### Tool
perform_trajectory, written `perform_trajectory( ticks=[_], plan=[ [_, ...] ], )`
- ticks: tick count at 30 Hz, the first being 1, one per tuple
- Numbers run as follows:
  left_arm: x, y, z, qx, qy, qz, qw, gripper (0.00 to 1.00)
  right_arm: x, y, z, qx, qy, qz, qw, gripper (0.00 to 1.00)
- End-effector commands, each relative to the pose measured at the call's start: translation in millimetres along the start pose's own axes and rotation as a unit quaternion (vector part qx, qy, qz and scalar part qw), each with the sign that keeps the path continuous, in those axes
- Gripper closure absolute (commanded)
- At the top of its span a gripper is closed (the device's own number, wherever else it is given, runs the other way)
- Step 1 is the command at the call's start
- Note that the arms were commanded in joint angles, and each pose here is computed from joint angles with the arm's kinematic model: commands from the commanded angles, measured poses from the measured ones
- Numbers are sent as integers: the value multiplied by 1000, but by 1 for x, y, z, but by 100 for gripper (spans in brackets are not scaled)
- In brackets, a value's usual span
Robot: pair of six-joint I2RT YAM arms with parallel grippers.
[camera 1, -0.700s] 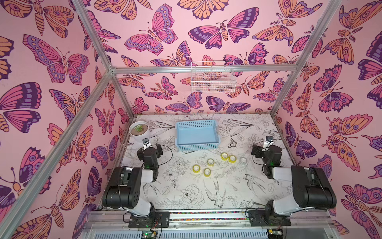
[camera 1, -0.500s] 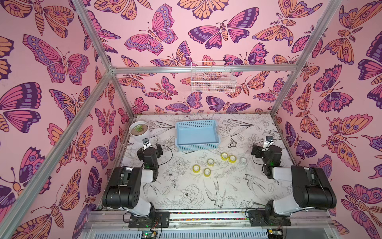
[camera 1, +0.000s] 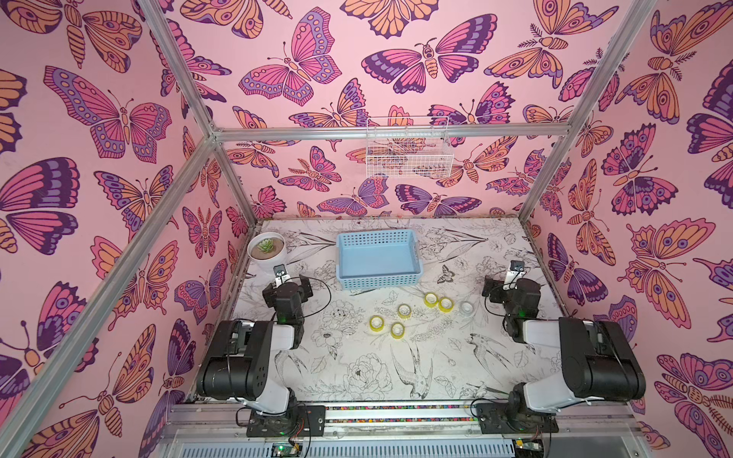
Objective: Put the transparent tape into the storage box
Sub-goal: Pick up the tape from the center of the board.
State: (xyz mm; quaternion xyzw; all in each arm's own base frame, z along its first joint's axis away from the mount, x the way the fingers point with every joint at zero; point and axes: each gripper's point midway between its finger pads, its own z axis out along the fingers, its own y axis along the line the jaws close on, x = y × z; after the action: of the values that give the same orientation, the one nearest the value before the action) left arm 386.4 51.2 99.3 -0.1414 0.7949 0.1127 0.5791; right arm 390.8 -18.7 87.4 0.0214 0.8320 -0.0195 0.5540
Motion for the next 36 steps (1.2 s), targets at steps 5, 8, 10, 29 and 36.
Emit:
perform_trajectory(
  ticks=[5,8,10,29,36],
  plan=[
    [5,2,0,0,5,4,1000,0,-5,0,0,-4,-5,-1,1000,1],
    [6,2,0,0,6,4,1000,0,-6,1,0,-4,-5,-1,1000,1],
    [5,2,0,0,5,4,1000,0,-5,0,0,-4,-5,-1,1000,1],
    [-4,5,-10,-18,-17,6,1000,0,-31,5,-10,-16,7,-4,1000,1],
    [2,7,-18,-28,-20,13,999,0,-41,10,-33,-15,168,108,980,1]
  ],
)
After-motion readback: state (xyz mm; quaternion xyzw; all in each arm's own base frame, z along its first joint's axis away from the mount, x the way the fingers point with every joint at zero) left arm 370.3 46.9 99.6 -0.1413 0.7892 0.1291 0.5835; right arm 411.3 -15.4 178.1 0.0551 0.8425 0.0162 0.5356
